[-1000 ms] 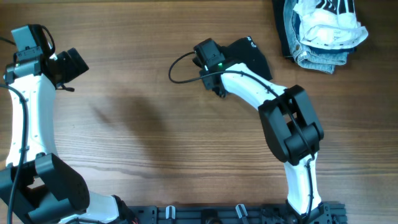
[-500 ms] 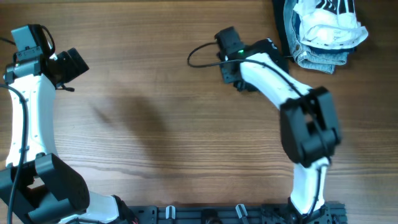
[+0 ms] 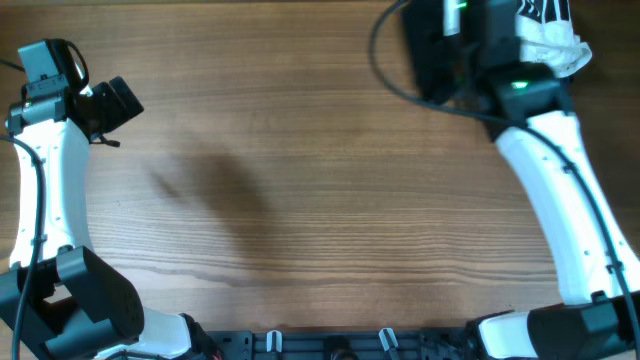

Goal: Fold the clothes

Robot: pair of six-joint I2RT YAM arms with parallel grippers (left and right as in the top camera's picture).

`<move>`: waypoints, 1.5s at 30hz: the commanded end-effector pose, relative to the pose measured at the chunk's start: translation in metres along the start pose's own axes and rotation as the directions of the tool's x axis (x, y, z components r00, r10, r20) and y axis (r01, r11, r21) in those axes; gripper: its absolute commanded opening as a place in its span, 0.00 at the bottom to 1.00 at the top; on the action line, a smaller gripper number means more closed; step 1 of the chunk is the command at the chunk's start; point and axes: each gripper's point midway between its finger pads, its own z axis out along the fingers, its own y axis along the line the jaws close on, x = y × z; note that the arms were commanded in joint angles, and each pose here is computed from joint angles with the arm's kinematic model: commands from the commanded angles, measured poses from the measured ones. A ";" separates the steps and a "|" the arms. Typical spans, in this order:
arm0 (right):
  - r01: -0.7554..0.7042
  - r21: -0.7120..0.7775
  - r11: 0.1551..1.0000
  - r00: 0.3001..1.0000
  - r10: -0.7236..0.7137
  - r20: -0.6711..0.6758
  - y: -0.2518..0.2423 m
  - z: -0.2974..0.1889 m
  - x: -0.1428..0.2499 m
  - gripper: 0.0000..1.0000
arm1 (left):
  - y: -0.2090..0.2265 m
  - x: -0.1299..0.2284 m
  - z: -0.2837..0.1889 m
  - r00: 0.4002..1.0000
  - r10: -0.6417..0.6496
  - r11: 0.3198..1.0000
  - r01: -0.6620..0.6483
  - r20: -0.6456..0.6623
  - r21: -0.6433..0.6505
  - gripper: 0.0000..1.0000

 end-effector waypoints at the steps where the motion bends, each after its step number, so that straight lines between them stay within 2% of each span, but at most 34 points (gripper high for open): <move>1: -0.022 0.172 0.985 0.998 0.013 0.056 -0.070 -0.002 -0.016 0.04 | -0.004 -0.002 0.002 1.000 0.008 1.000 -0.008 0.002 0.021 1.00; 6: -0.075 0.324 0.943 0.988 0.027 0.150 -0.146 0.008 -0.031 0.04 | -0.005 -0.005 0.002 1.000 0.007 1.000 -0.008 0.011 0.023 1.00; 11: -0.075 0.430 0.900 0.982 -0.008 0.188 -0.199 0.031 -0.031 0.04 | -0.006 -0.007 0.002 1.000 0.007 1.000 -0.007 0.020 0.026 1.00; 18: -0.068 0.491 0.869 0.980 -0.032 0.194 -0.228 0.095 -0.012 0.04 | -0.007 -0.013 0.002 0.999 0.005 0.999 -0.006 0.044 0.032 1.00; 23: -0.041 0.487 0.873 0.981 -0.057 0.187 -0.224 0.149 0.007 0.04 | -0.008 -0.015 0.002 0.999 0.004 0.999 -0.006 0.052 0.034 1.00; 26: -0.039 0.490 0.871 0.983 -0.055 0.176 -0.224 0.165 0.012 0.04 | -0.008 -0.015 0.002 0.999 0.004 0.999 -0.006 0.053 0.035 1.00; 31: -0.008 0.522 0.853 0.978 -0.103 0.182 -0.232 0.161 -0.002 0.04 | -0.009 -0.019 0.001 0.997 0.003 0.999 -0.006 0.071 0.039 1.00; 38: -0.004 0.632 0.775 0.969 -0.153 0.195 -0.282 0.124 -0.035 0.04 | -0.012 -0.024 0.001 0.996 0.001 0.999 -0.006 0.091 0.052 1.00; 45: 0.034 0.545 0.838 0.969 -0.160 0.186 -0.279 0.135 -0.030 0.04 | -0.012 -0.024 0.001 0.996 0.001 0.999 -0.006 0.090 0.052 1.00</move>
